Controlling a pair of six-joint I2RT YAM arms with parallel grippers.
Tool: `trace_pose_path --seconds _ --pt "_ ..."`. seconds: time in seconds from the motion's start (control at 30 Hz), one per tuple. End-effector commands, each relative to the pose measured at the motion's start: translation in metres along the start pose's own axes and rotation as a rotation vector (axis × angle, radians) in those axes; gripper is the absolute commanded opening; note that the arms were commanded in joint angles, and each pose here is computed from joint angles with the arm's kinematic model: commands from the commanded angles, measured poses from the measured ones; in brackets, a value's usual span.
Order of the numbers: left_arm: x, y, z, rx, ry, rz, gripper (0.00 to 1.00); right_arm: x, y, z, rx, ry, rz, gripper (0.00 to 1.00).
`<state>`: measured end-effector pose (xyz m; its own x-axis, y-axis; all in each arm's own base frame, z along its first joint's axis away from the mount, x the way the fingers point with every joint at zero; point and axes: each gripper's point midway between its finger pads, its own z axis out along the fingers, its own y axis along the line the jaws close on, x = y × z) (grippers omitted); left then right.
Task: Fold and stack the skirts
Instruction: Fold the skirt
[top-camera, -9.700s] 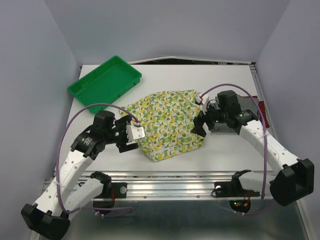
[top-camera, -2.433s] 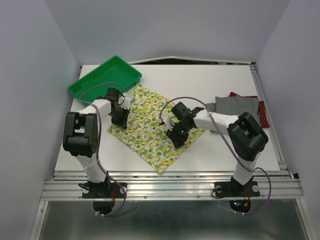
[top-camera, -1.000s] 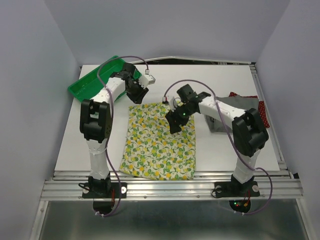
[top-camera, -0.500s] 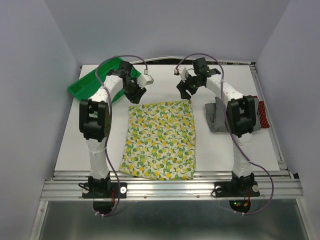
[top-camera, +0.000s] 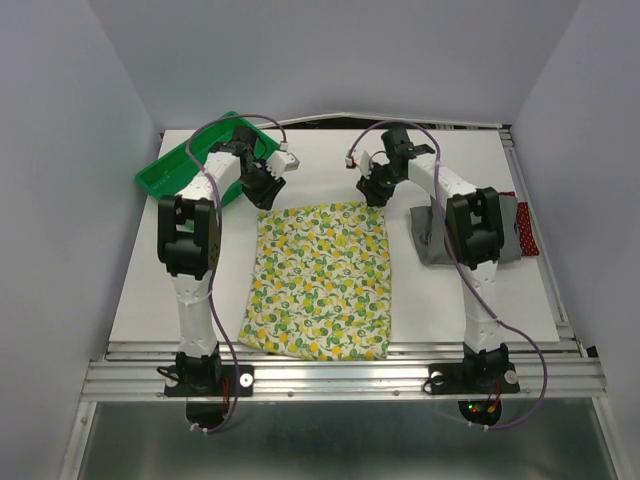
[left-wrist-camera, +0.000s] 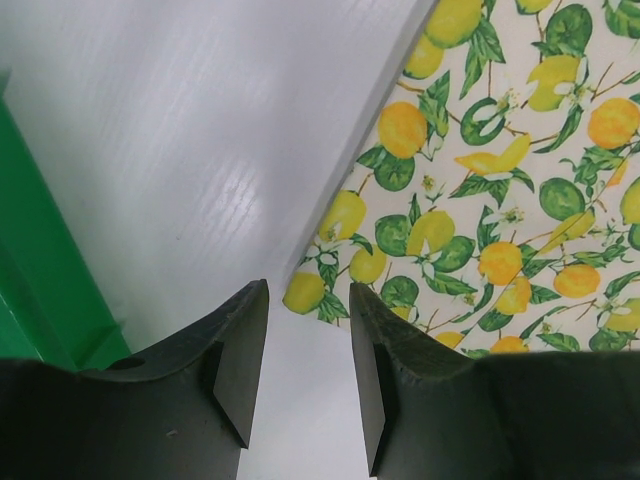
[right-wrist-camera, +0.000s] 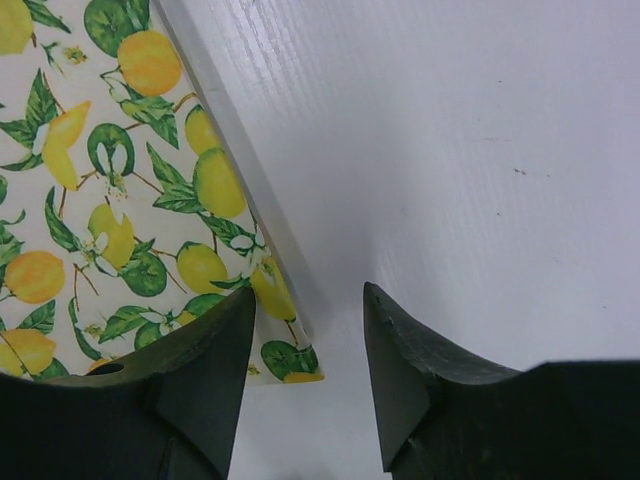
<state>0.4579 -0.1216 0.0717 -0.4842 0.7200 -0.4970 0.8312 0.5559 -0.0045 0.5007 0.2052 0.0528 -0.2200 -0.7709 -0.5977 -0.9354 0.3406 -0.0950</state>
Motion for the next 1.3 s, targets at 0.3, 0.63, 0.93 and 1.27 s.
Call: trace_pose_path --seconds 0.3,0.63,0.93,1.27 --pt "0.03 0.0 0.021 0.026 0.091 0.003 0.48 0.023 0.003 0.015 -0.032 0.042 -0.061 0.5" --pt "0.051 -0.002 0.035 0.06 0.164 0.018 0.29 0.045 0.003 0.022 -0.037 0.098 -0.089 0.02" --pt "0.008 0.027 0.013 -0.031 0.048 0.003 0.0 0.012 -0.059 -0.001 0.151 0.027 -0.059 0.01" --pt "-0.061 0.076 -0.044 -0.251 -0.126 0.031 0.0 -0.056 -0.151 -0.078 0.507 -0.134 -0.084 0.01"
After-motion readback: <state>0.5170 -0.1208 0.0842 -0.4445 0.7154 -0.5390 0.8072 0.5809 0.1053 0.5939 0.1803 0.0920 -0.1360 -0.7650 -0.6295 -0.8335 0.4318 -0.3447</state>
